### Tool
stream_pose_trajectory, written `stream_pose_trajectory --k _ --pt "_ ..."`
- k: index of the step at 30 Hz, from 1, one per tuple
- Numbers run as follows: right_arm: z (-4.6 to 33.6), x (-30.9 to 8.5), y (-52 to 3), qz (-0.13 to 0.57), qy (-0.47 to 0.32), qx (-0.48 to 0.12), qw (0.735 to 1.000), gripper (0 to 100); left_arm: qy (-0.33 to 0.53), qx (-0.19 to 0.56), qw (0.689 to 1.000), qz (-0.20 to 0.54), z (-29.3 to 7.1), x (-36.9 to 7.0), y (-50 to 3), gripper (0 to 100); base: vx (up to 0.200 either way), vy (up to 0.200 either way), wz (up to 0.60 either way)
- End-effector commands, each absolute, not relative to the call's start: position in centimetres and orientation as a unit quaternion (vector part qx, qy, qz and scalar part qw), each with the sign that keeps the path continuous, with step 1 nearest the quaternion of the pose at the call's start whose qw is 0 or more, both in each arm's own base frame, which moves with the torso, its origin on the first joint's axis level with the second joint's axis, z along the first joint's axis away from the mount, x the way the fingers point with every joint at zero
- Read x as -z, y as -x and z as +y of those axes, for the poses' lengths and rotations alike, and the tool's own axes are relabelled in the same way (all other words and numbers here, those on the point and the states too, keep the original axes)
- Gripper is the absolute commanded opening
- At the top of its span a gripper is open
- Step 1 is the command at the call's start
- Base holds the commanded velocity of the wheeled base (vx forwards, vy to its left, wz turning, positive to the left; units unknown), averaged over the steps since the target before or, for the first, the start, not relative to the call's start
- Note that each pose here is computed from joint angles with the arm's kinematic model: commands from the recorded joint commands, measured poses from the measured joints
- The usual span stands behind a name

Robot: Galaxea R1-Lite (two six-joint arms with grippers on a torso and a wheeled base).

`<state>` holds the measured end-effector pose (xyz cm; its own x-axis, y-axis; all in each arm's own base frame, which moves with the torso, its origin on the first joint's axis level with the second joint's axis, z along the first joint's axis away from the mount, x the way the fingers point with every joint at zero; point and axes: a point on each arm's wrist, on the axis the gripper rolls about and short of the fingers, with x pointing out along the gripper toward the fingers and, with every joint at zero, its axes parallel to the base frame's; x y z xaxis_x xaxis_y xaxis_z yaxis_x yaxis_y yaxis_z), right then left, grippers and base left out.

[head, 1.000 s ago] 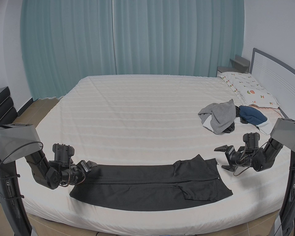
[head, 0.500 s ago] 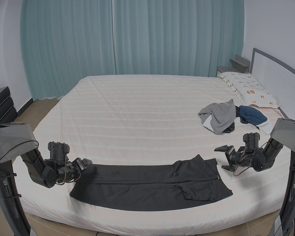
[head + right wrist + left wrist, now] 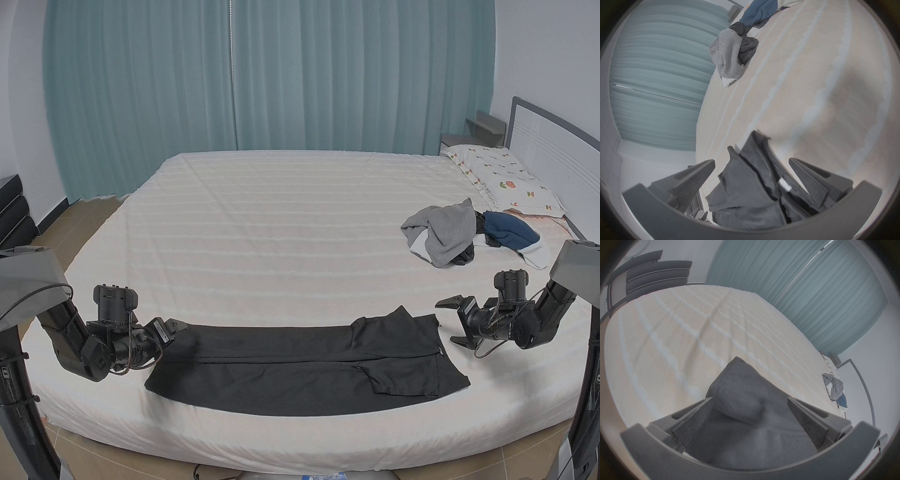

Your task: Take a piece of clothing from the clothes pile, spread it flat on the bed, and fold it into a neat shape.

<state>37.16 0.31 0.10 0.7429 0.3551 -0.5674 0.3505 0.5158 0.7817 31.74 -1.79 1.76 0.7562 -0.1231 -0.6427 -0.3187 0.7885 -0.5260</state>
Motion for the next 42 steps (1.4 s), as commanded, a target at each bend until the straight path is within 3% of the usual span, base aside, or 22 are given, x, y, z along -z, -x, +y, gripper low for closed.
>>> stream_pose_trajectory --k 1,12,19,38,39,42 --pt "0.3 -0.1 -37.2 0.358 -0.492 -0.002 0.793 100 0.324 -0.047 0.878 0.349 -1.8 -1.9 -31.4 100 0.0 0.0 0.0" --pt "0.5 -0.1 -37.0 0.361 -0.491 -0.003 0.793 100 0.324 -0.053 0.869 0.371 -1.7 -2.4 -28.2 100 0.0 0.0 0.0" --pt "0.6 0.0 -37.0 0.363 -0.491 -0.003 0.792 100 0.371 -0.097 0.834 0.396 -1.1 -0.5 -27.5 100 0.0 0.0 0.0" --pt "0.8 0.0 -36.9 0.365 -0.49 -0.004 0.792 100 0.369 -0.112 0.829 0.405 -0.9 0.9 -28.4 100 0.0 0.0 0.0" --pt "0.8 0.0 -36.9 0.365 -0.49 -0.004 0.792 100 0.37 -0.115 0.829 0.404 -0.7 0.9 -28.5 0 0.0 0.0 0.0" --pt "0.8 0.0 -36.9 0.365 -0.49 -0.004 0.792 100 0.371 -0.118 0.829 0.402 -0.5 0.9 -28.5 0 0.0 0.0 0.0"
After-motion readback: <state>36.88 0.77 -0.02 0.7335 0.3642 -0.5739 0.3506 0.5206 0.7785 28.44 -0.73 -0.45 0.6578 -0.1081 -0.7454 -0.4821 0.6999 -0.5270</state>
